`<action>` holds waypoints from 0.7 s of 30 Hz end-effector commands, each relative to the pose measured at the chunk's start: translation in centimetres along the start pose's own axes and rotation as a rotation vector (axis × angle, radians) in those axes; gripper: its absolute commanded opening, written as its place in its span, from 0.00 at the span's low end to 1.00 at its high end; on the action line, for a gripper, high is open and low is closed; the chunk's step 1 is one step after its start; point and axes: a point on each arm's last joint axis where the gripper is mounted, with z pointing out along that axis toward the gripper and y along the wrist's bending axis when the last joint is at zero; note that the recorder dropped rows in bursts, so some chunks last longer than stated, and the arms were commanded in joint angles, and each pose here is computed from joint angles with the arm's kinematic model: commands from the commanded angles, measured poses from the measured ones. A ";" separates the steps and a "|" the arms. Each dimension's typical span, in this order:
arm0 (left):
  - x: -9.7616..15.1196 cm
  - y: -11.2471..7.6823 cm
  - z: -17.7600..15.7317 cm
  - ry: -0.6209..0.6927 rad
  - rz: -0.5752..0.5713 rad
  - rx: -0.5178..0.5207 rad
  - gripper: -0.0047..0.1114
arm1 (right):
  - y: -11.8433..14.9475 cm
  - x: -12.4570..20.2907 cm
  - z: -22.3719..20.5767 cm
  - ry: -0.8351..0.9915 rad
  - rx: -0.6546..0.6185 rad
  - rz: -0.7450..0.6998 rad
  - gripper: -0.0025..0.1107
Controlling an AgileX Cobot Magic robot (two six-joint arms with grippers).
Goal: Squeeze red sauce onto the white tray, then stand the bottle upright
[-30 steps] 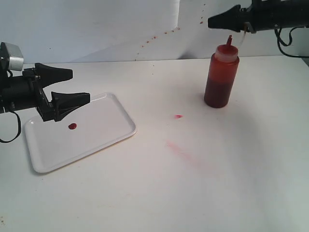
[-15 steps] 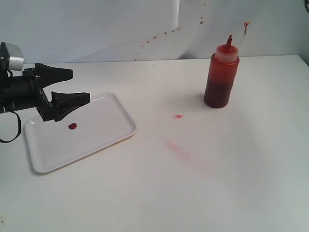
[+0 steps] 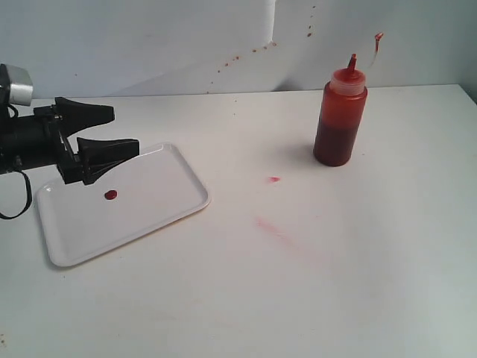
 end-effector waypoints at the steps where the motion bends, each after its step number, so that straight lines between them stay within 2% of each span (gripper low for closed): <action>1: -0.2 -0.2 0.0 -0.032 -0.023 0.025 0.94 | 3.2 -0.2 -3.0 -0.052 -0.045 -0.043 0.02; 5: -0.3 -0.2 0.0 -0.033 -0.039 0.025 0.94 | 6.4 1.2 -5.0 -0.051 -0.082 -0.055 0.02; 8: -0.3 -0.2 0.0 -0.033 -0.048 0.026 0.94 | 8.3 2.7 -6.5 -0.099 0.028 -0.036 0.02; 9: -0.4 -0.2 0.0 -0.034 -0.067 0.026 0.94 | 9.7 3.8 -7.5 -0.155 0.118 -0.018 0.02; 12: -1.5 -0.6 -0.3 -0.044 -0.061 0.026 0.94 | 12.9 6.3 -8.9 -0.270 0.178 -0.023 0.02; 14: -2.4 -1.2 -0.7 -0.036 -0.048 0.042 0.94 | 14.9 8.6 -9.2 -0.347 0.208 0.037 0.02; 15: -3.0 -1.6 -0.9 -0.028 -0.043 0.052 0.94 | 15.7 10.1 -9.0 -0.399 0.228 0.132 0.02; 17: -3.7 -2.0 -1.2 -0.025 -0.028 0.060 0.94 | 16.7 12.0 -8.4 -0.455 0.225 0.189 0.02; 21: -4.8 -2.7 -1.6 -0.016 -0.043 0.072 0.94 | 18.0 14.2 -7.3 -0.512 0.170 0.194 0.02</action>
